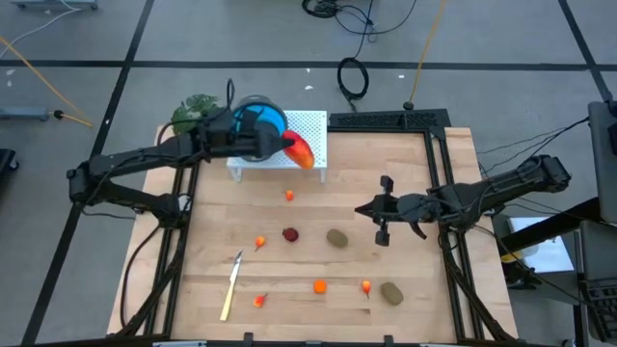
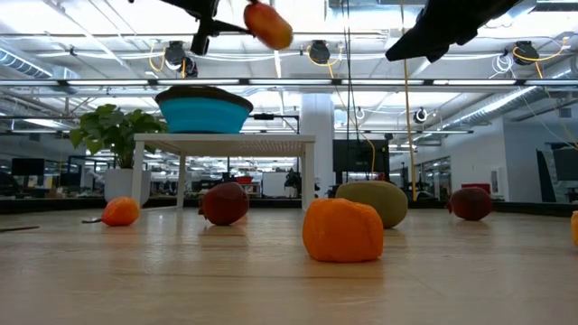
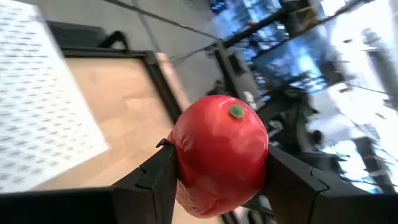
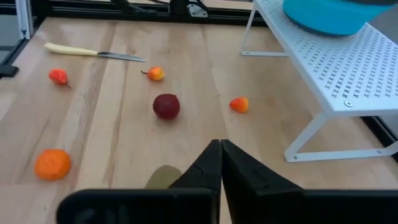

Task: Pick & Place Fruit
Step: Put the red mango into the blue strainer bowl on the shelf

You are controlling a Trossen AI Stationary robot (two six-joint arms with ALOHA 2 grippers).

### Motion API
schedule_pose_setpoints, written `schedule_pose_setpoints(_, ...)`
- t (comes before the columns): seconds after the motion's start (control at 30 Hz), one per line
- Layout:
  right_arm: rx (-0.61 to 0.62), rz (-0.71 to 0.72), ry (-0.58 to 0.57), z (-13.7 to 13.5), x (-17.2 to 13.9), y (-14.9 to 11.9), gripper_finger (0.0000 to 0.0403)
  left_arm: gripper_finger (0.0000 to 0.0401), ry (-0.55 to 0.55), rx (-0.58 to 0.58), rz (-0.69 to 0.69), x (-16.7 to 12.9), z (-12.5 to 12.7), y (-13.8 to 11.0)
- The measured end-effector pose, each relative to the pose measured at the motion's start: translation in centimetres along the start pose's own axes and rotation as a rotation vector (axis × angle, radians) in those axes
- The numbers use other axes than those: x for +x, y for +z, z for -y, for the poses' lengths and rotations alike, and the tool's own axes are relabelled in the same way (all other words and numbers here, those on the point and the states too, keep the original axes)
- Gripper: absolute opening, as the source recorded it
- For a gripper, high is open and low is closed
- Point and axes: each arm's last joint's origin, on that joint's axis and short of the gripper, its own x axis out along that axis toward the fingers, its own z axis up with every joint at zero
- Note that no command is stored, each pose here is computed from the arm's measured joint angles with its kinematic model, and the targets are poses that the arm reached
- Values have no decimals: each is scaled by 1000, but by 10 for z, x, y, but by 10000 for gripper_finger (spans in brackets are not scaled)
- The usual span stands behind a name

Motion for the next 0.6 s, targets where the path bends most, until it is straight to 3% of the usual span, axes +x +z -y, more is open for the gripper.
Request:
schedule_pose_setpoints(0.27, 1, -1, 24, -1, 0, 0, 1, 191, -39, 22, -1, 0, 3, 2)
schedule_pose_setpoints(0.6, 0, -2, 23, -1, 0, 0, 0, 191, 113, 420, 214, -2, 2, 10)
